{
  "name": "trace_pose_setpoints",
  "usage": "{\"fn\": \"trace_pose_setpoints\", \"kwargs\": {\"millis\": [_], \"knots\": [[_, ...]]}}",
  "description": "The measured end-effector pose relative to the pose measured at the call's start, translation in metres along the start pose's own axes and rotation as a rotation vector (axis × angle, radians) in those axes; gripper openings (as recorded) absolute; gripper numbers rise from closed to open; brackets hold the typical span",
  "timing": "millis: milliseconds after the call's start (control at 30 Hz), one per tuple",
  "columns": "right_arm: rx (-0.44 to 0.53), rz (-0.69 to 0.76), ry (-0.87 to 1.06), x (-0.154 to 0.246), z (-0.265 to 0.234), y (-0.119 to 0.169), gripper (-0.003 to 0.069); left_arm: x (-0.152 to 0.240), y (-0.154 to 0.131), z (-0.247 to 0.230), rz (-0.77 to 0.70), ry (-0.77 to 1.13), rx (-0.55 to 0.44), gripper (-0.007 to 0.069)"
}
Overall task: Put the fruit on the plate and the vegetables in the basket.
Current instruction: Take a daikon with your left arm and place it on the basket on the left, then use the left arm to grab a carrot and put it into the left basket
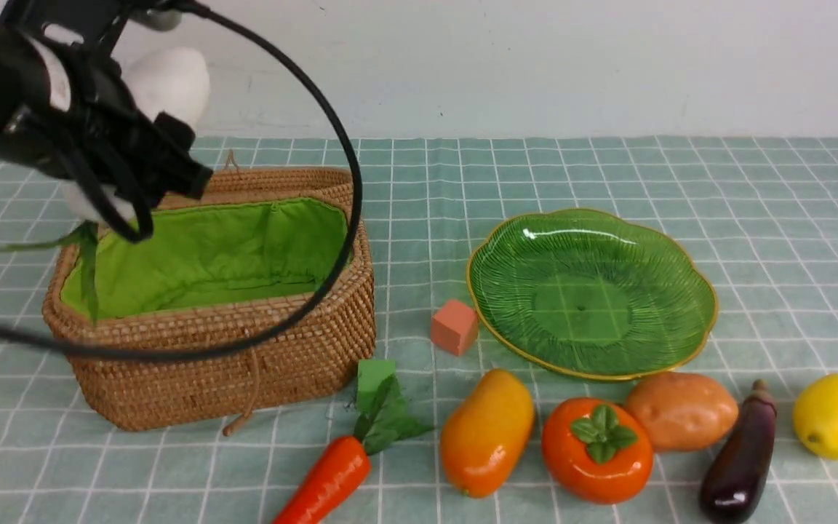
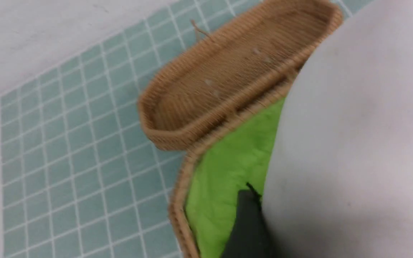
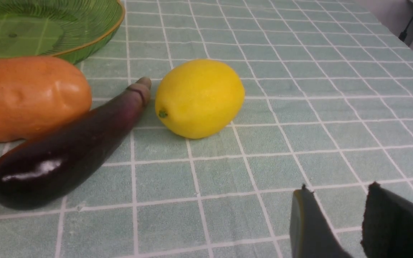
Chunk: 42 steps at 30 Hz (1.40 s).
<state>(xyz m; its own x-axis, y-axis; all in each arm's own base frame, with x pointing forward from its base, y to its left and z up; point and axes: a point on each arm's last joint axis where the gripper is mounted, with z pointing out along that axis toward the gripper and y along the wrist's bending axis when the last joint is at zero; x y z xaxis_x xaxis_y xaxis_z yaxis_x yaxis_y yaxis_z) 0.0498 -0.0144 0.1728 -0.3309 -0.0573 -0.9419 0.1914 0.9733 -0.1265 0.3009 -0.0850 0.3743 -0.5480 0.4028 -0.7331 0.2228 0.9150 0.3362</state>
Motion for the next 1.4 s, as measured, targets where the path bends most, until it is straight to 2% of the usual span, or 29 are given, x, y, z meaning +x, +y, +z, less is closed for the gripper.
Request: {"fn": "trace_pose_setpoints", "kwargs": {"millis": [200,333,533,633,667,700,900,1000,1033,1067,1133,1200,1233,1267,1333,1400], "knots": [[0.000,0.000,0.000,0.000,0.000,0.000,0.0242,0.009,-0.010,0.074,0.042,0.133,-0.018,0.0510],[0.000,0.000,0.000,0.000,0.000,0.000,0.0242,0.015,-0.017,0.094,0.050,0.161,-0.006,0.0510],[0.000,0.000,0.000,0.000,0.000,0.000,0.0242,0.014,-0.018,0.096,-0.049,0.151,-0.013,0.0521],[0.000,0.000,0.000,0.000,0.000,0.000,0.0242,0.015,-0.018,0.096,-0.096,0.162,-0.017,0.0600],[0.000,0.000,0.000,0.000,0.000,0.000,0.0242,0.015,-0.017,0.093,-0.131,0.169,-0.013,0.0650],[0.000,0.000,0.000,0.000,0.000,0.000,0.0242,0.016,-0.017,0.090,-0.138,0.168,-0.011,0.0662],[0.000,0.000,0.000,0.000,0.000,0.000,0.0242,0.018,-0.012,0.059,-0.169,0.135,0.020,0.0662],[0.000,0.000,0.000,0.000,0.000,0.000,0.0242,0.019,-0.012,0.040,-0.215,0.141,0.072,0.0645],[0.000,0.000,0.000,0.000,0.000,0.000,0.0242,0.023,-0.021,0.026,-0.246,0.174,0.151,0.0624],[0.000,0.000,0.000,0.000,0.000,0.000,0.0242,0.024,-0.026,0.021,-0.234,0.179,0.181,0.0618],[0.000,0.000,0.000,0.000,0.000,0.000,0.0242,0.031,-0.052,0.010,-0.160,0.225,0.322,0.0592],[0.000,0.000,0.000,0.000,0.000,0.000,0.0242,0.037,-0.074,0.006,-0.065,0.266,0.409,0.0580],[0.000,0.000,0.000,0.000,0.000,0.000,0.0242,0.038,-0.077,0.005,-0.060,0.269,0.422,0.0579],[0.000,0.000,0.000,0.000,0.000,0.000,0.0242,0.046,-0.096,0.005,0.006,0.325,0.488,0.0574],[0.000,0.000,0.000,0.000,0.000,0.000,0.0242,0.056,-0.117,0.009,0.061,0.394,0.532,0.0571],[0.000,0.000,0.000,0.000,0.000,0.000,0.0242,0.062,-0.130,0.016,0.091,0.442,0.538,0.0571]]}}
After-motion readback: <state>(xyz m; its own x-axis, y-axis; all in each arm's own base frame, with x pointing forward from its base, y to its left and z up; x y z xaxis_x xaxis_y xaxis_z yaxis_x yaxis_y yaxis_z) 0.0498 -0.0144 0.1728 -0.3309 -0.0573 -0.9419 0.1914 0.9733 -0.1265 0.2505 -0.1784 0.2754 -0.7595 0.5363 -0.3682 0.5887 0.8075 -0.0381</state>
